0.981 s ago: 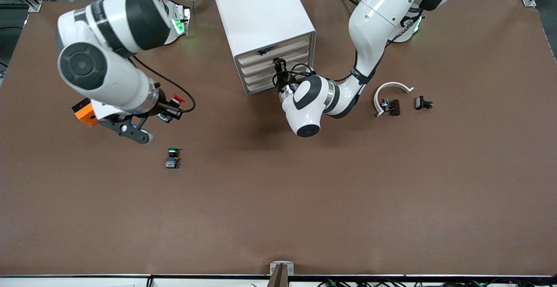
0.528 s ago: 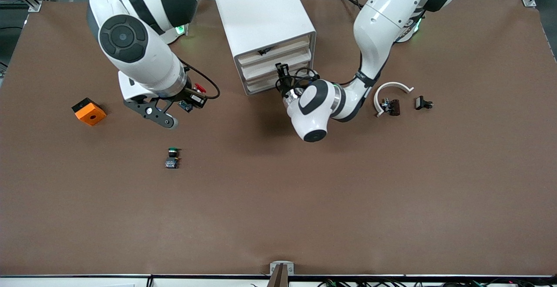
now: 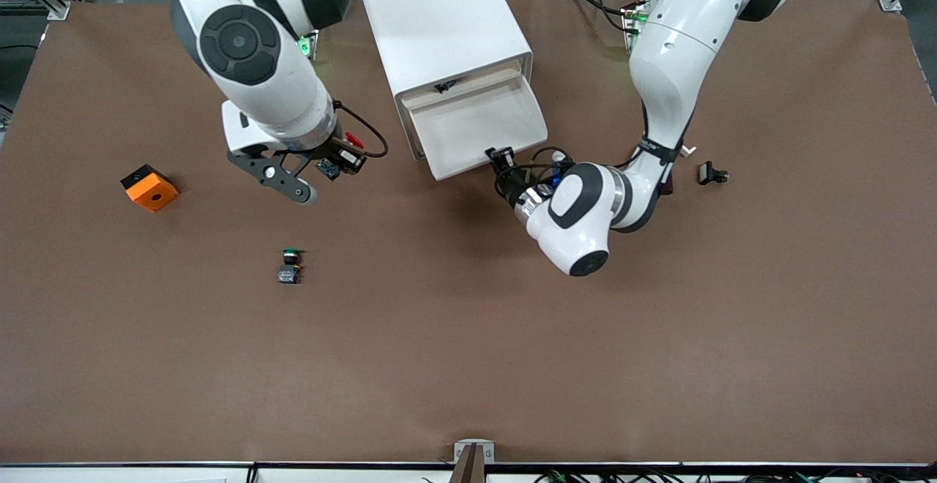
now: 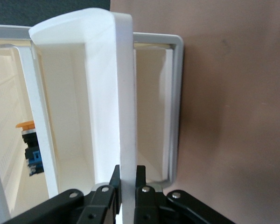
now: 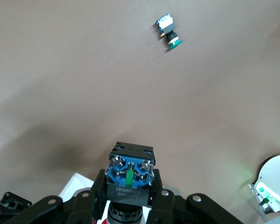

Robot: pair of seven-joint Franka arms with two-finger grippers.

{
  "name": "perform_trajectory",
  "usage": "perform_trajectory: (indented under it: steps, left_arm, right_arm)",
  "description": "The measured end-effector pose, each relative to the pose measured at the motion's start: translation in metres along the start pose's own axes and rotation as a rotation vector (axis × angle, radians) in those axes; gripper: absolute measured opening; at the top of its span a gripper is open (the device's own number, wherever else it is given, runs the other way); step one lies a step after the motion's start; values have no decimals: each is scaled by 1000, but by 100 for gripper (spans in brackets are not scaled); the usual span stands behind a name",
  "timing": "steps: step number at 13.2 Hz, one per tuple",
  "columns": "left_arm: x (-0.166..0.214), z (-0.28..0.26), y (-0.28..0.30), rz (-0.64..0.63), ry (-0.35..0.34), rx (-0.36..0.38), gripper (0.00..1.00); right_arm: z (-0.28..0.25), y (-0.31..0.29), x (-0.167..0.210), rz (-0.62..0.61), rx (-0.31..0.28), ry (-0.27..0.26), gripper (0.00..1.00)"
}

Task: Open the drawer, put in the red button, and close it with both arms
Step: 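Carry the red button over the open drawer while the left gripper withdraws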

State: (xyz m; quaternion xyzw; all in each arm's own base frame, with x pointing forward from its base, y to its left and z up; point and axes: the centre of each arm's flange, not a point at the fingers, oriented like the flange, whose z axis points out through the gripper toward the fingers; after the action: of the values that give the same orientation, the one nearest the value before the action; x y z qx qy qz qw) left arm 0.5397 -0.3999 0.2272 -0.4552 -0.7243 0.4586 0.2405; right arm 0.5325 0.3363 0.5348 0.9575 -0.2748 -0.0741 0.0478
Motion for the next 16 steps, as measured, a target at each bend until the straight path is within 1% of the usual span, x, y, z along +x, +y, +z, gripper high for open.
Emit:
perform_trajectory:
  steps: [1, 2, 5, 6, 7, 9, 11, 12, 14, 16]
  left_arm:
    - [2, -11, 3, 8, -18, -13, 14]
    - [4, -21, 7, 24, -42, -33, 20]
    - [12, -48, 15, 78, -82, -65, 56]
    - [14, -59, 15, 94, -96, -82, 65]
    - [17, -74, 16, 112, -109, -107, 77]
    - [30, -111, 21, 141, -118, -189, 99]
    - [49, -147, 28, 173, -94, -284, 100]
    - [60, -162, 32, 199, -76, -323, 100]
    - [84, -189, 41, 248, -58, -383, 100]
    - [107, -214, 48, 294, -49, -431, 100]
  right_arm:
    - [-2, -6, -12, 14, 3, 5, 40]
    - [-4, -11, -23, 29, 6, 10, 40]
    - [-6, -23, -54, 76, 10, 20, 40]
    - [-6, -27, -63, 94, 14, 23, 40]
    - [-6, -33, -73, 117, 29, 30, 40]
    - [-6, -47, -99, 170, 70, 43, 40]
    - [1, -67, -127, 223, 115, 52, 40]
    - [11, -78, -140, 251, 126, 52, 40]
    - [37, -100, -160, 298, 128, 52, 40]
    - [64, -117, -169, 331, 123, 52, 40]
